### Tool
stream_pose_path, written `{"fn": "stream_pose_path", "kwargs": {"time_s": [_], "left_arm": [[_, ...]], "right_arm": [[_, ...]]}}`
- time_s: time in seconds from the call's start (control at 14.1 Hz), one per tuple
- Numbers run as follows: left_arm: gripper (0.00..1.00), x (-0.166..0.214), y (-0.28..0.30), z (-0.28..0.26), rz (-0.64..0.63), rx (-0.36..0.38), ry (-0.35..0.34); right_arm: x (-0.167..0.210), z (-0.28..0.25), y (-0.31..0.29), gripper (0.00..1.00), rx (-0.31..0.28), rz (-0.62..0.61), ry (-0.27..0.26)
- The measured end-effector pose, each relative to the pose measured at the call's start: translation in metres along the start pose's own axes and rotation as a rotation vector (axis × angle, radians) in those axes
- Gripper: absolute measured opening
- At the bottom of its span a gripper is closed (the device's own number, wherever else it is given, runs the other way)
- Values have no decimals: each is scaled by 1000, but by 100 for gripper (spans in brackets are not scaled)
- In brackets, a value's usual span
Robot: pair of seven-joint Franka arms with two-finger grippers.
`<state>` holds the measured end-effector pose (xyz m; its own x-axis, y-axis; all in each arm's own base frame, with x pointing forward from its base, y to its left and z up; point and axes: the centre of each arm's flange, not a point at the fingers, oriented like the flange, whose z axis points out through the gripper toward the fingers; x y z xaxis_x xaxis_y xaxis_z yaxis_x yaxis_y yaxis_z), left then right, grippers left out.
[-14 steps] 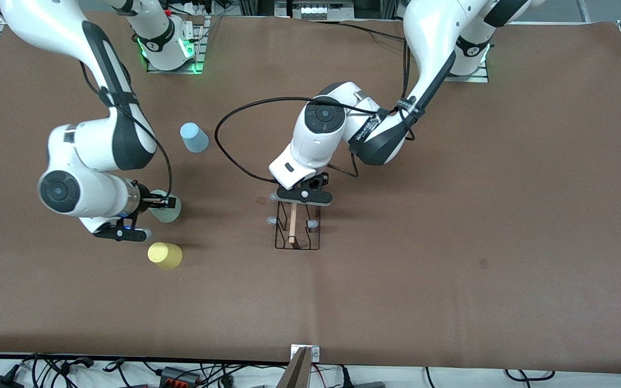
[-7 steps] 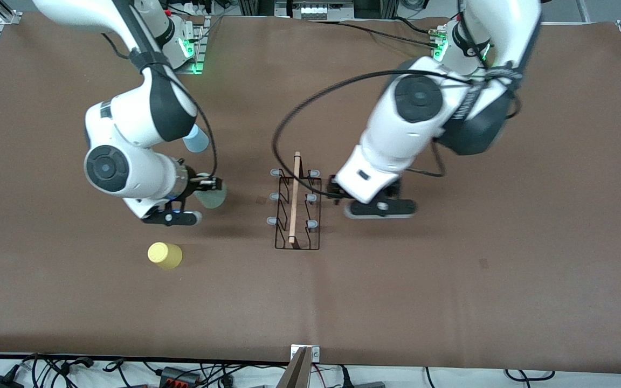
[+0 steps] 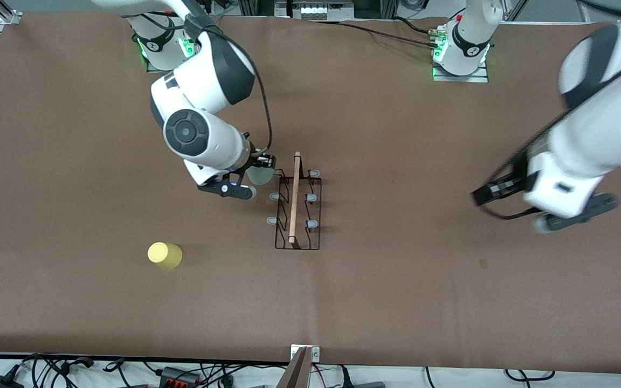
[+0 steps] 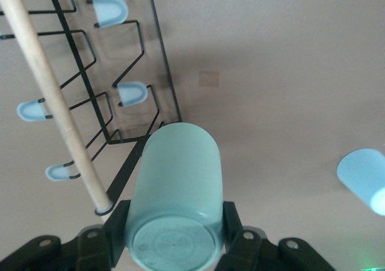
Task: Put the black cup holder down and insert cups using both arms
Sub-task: 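Release the rack with the left gripper while the right gripper carries the teal cup, then hang the teal cup on a rack peg and open the right gripper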
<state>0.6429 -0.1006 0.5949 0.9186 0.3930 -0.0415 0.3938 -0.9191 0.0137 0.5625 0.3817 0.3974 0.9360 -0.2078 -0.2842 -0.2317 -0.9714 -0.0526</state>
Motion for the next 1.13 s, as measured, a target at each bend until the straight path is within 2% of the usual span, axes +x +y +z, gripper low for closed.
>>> {"fn": "stream_pose_path", "kwargs": {"time_s": [0.14, 0.28, 0.5, 0.78, 0.92, 1.06, 1.13], "left_arm": [[100, 1, -50, -37, 30, 1, 21], [100, 4, -76, -45, 97, 10, 11], [100, 11, -80, -31, 133, 18, -13], [100, 25, -103, -28, 104, 8, -1], [100, 22, -107, -26, 104, 17, -25], [100, 14, -101, -24, 116, 19, -18], [100, 10, -99, -26, 121, 15, 1]], "right_arm": [[-3, 2, -6, 66, 6, 20, 9], [-1, 7, -9, 66, 10, 29, 13], [-1, 27, -17, 66, -1, 32, 3], [-4, 45, -29, 66, -4, 43, 4], [-2, 50, -28, 66, -10, 46, -1], [1, 56, -27, 66, -17, 50, -7], [2, 60, -27, 71, -20, 57, -11]]}}
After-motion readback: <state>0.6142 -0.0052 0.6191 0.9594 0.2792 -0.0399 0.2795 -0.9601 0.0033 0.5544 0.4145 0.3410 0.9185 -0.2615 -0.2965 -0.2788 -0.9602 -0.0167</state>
